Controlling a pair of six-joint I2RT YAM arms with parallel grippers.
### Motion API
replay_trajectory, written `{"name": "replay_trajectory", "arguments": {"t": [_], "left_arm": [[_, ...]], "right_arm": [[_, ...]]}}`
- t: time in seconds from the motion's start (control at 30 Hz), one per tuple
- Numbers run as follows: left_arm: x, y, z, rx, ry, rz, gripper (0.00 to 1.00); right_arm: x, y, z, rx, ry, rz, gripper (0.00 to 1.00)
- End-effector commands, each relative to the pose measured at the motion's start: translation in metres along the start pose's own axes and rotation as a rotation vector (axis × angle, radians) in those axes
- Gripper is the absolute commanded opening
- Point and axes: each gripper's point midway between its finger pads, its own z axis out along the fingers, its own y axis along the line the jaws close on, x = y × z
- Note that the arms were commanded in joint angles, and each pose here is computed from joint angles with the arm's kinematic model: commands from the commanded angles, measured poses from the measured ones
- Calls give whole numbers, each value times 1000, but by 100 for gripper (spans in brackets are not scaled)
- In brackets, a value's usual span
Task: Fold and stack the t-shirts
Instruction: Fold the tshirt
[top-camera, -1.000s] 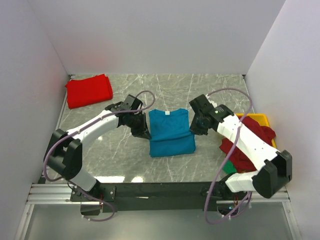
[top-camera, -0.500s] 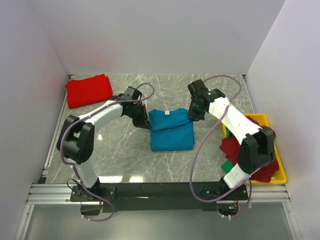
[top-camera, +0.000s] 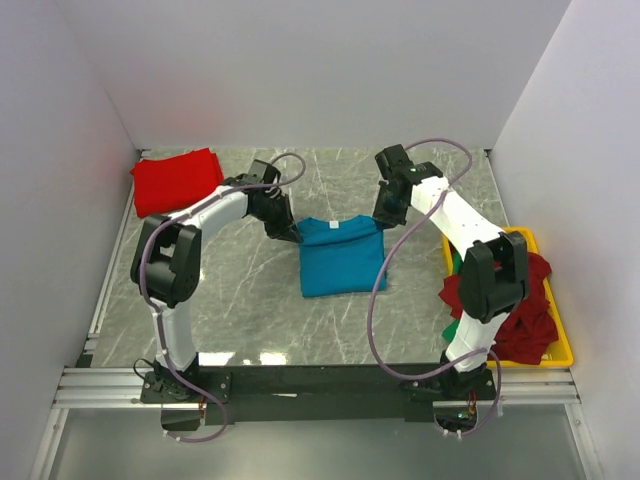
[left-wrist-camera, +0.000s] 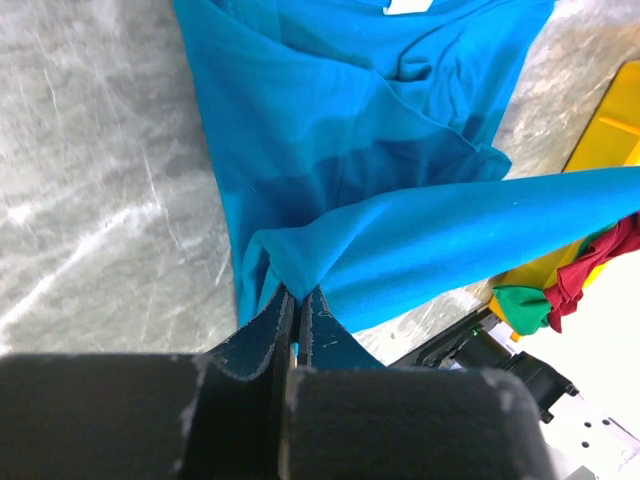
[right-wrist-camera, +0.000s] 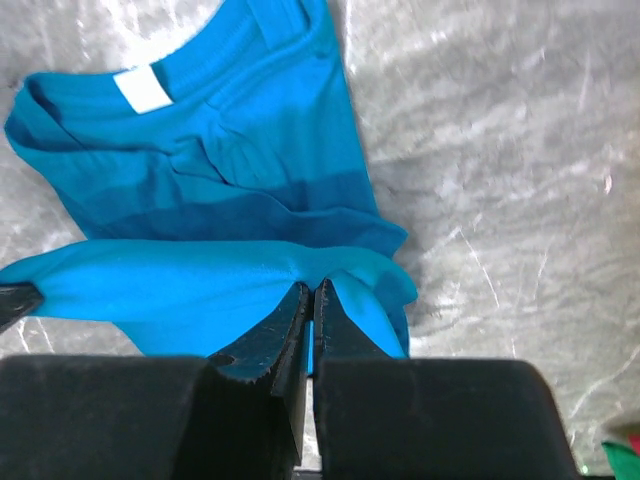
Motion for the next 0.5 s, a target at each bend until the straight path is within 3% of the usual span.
{"name": "replay_trajectory", "arguments": {"t": [0.0, 0.33, 0.37, 0.4, 0.43, 0.47], "left_arm": [[-11, 0, 1, 16, -5, 15, 1], [-41, 5, 14, 17, -57, -42, 3], [-48, 7, 14, 19, -73, -52, 8], [-54, 8, 13, 14, -95, -59, 28], [-60, 6, 11, 17, -115, -76, 37], [-68, 4, 6, 30, -148, -76, 46]], "right_arm": [[-28, 1, -3, -9, -58, -13, 0], [-44, 3, 36, -15, -7, -13, 0], [-48, 8, 39, -38, -10, -17, 0], [-57, 14, 42, -60, -19, -38, 8], [-59, 27, 41, -128, -2, -46, 19], [-75, 38, 31, -169, -35, -55, 38]]}}
